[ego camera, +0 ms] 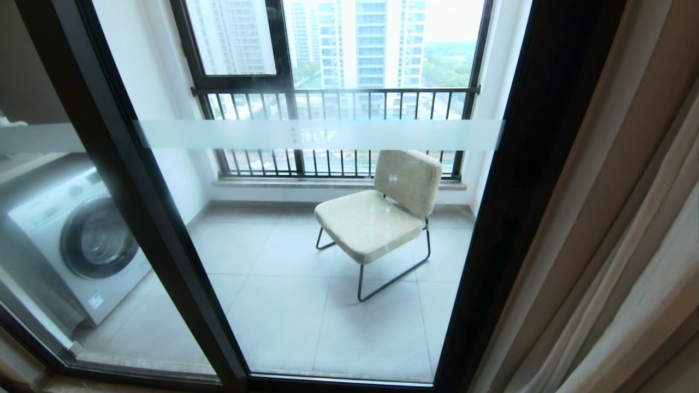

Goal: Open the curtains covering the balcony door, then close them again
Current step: Close the inner curtains on both sides

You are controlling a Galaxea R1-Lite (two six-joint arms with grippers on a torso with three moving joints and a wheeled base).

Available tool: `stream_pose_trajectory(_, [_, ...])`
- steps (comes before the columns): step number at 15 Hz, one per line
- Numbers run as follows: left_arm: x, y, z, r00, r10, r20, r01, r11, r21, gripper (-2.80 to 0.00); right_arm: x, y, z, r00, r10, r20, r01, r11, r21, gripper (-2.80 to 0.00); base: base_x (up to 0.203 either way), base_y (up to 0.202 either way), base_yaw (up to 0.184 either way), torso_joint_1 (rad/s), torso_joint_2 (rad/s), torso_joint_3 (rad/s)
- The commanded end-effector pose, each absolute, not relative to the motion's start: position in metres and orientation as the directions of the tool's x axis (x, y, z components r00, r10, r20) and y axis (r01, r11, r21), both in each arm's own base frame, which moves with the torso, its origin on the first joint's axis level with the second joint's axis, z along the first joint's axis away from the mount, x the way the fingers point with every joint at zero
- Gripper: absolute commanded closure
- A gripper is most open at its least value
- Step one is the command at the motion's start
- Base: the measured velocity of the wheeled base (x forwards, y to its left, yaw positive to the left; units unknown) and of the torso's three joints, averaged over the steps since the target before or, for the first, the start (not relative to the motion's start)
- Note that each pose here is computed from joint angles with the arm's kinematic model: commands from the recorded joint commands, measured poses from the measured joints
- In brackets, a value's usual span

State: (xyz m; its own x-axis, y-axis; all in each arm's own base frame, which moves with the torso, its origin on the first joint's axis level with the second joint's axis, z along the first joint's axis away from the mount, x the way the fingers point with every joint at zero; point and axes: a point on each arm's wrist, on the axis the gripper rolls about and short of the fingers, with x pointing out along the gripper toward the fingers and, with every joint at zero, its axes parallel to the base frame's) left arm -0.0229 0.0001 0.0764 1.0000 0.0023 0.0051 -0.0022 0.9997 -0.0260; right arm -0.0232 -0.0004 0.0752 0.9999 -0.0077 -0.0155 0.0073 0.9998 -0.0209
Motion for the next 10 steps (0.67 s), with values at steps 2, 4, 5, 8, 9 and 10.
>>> stream_pose_trajectory(2, [-0.0229,0.0001,0.0764,1.000,0.003,0.006,-0.003,1.000,-0.026,0.00,-0.0232,-0.0004,0.0752,1.000,-0.008,-0.015,0.007,1.000,-0.022,0.00,0.000,0.000,0.000,0.000,0.00,0.000])
stream_pose_trajectory(4, [-0.0229,0.0001,0.0764,1.000,0.003,0.006,-0.003,1.000,-0.026,0.00,-0.0232,-0.0004,0.0752,1.000,-0.008,-0.015,0.007,1.000,-0.022,0.00,0.000,0.000,0.000,0.000,0.00,0.000])
stream_pose_trajectory(5, [-0.0229,0.0001,0.0764,1.000,0.003,0.006,-0.003,1.000,-0.026,0.00,-0.0232,-0.0004,0.0752,1.000,-0.008,-0.015,0.007,1.000,-0.022,0.00,0.000,0.000,0.000,0.000,0.00,0.000])
stream_pose_trajectory(8, [-0.0229,0.0001,0.0764,1.000,0.003,0.006,-0.003,1.000,-0.026,0.00,-0.0233,-0.0004,0.0751,1.000,-0.007,-0.014,0.006,1.000,-0.022,0.00,0.000,0.000,0.000,0.000,0.00,0.000])
stream_pose_trajectory(9, [-0.0229,0.0001,0.0764,1.000,0.003,0.006,-0.003,1.000,-0.026,0.00,-0.0232,-0.0004,0.0752,1.000,-0.007,-0.015,0.007,1.000,-0.022,0.00,0.000,0.000,0.000,0.000,0.00,0.000])
stream_pose_trajectory(10, [-0.0229,0.0001,0.0764,1.000,0.003,0.006,-0.003,1.000,-0.026,0.00,-0.0232,-0.0004,0.0752,1.000,-0.008,-0.015,0.007,1.000,-0.022,0.00,0.000,0.000,0.000,0.000,0.00,0.000])
